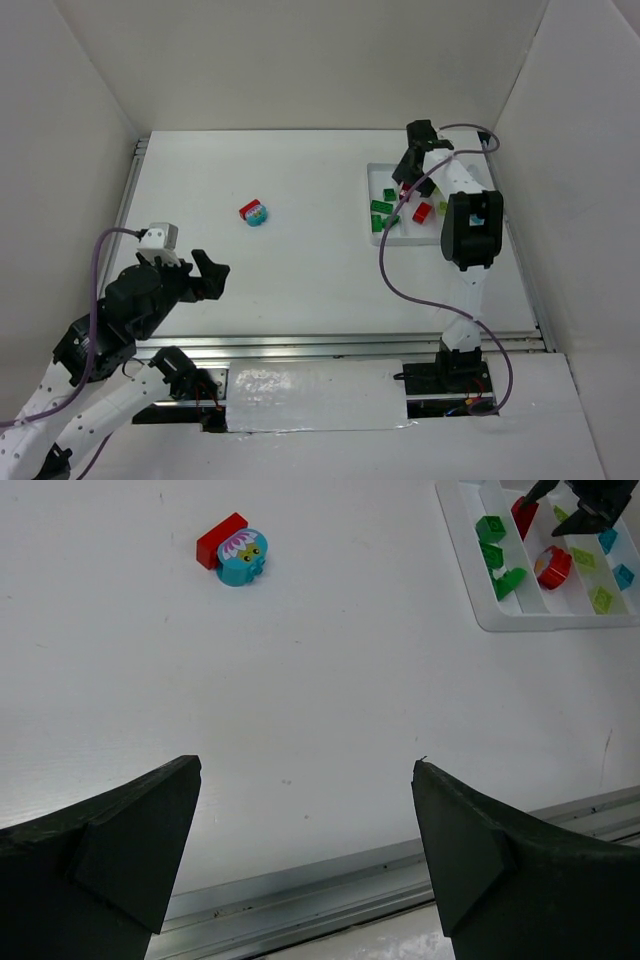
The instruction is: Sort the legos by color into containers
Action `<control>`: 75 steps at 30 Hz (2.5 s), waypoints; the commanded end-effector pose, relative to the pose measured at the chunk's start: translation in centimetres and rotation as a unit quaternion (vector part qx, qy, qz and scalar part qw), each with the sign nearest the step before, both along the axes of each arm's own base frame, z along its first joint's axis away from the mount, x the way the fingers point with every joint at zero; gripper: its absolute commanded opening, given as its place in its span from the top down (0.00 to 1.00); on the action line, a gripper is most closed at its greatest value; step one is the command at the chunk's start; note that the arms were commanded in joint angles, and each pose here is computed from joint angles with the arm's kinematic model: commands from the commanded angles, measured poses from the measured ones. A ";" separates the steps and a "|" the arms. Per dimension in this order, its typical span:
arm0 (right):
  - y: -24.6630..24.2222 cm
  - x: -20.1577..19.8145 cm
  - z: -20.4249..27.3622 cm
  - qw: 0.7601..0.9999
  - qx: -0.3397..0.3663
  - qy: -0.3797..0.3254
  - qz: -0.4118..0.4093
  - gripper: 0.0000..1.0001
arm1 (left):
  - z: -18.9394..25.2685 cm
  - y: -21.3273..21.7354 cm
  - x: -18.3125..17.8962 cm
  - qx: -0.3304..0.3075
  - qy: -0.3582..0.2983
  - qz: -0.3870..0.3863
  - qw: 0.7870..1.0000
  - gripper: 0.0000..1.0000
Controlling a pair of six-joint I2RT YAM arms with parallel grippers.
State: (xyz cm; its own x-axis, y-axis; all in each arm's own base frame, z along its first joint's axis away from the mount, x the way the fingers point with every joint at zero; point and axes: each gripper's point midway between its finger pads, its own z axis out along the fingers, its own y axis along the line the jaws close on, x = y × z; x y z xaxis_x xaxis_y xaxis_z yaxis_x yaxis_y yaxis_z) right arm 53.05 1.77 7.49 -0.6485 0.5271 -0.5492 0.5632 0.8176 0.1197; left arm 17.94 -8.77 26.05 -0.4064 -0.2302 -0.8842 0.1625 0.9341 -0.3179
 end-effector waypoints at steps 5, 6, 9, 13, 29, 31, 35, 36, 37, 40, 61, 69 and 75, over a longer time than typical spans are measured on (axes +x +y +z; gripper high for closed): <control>0.0 -2.6 5.8 0.998 0.013 -0.055 0.003 0.19 | -0.2 1.4 1.7 0.001 0.016 0.083 0.996 0.01; 0.9 -3.3 7.8 0.997 0.028 -0.075 0.015 0.19 | -0.4 1.2 2.1 -0.013 0.022 0.097 0.995 0.00; 5.1 -6.3 11.0 0.989 0.042 -0.120 0.081 0.18 | -1.6 0.2 3.8 -0.017 0.050 0.124 0.991 0.01; 12.6 -12.0 14.7 0.958 0.076 -0.171 0.218 0.00 | -3.0 -2.8 8.2 0.028 0.081 0.115 0.990 0.01; 19.6 -31.8 15.9 0.818 0.256 -0.244 0.454 0.00 | -13.0 -2.3 27.8 0.250 0.180 0.047 0.950 0.01; 19.9 -32.7 15.4 0.811 0.262 -0.232 0.468 0.00 | -15.0 -2.5 29.1 0.259 0.192 0.011 0.947 0.00; 20.6 -34.0 15.1 0.790 0.286 -0.233 0.490 0.00 | -16.5 -3.9 29.1 0.292 0.180 -0.116 0.932 0.01; 20.7 -34.3 14.9 0.785 0.292 -0.231 0.495 0.01 | -16.2 -3.3 29.4 0.297 0.167 -0.107 0.934 0.00; 20.9 -34.7 14.7 0.778 0.298 -0.229 0.503 0.00 | -16.2 -3.3 29.3 0.291 0.162 -0.118 0.936 0.00; 20.9 -34.9 14.3 0.776 0.296 -0.224 0.510 0.00 | -16.6 -2.9 29.1 0.281 0.152 -0.165 0.933 0.01; 20.4 -36.9 14.9 0.756 0.293 -0.239 0.534 0.00 | -24.7 -3.4 29.3 0.257 0.234 -0.224 0.911 0.04; 20.6 -36.6 15.4 0.756 0.299 -0.241 0.530 0.00 | -24.2 -4.0 28.3 0.230 0.253 -0.227 0.912 0.96; 20.5 -35.5 15.0 0.777 0.299 -0.242 0.498 0.00 | -17.2 -6.3 28.2 0.184 0.182 -0.235 0.937 1.00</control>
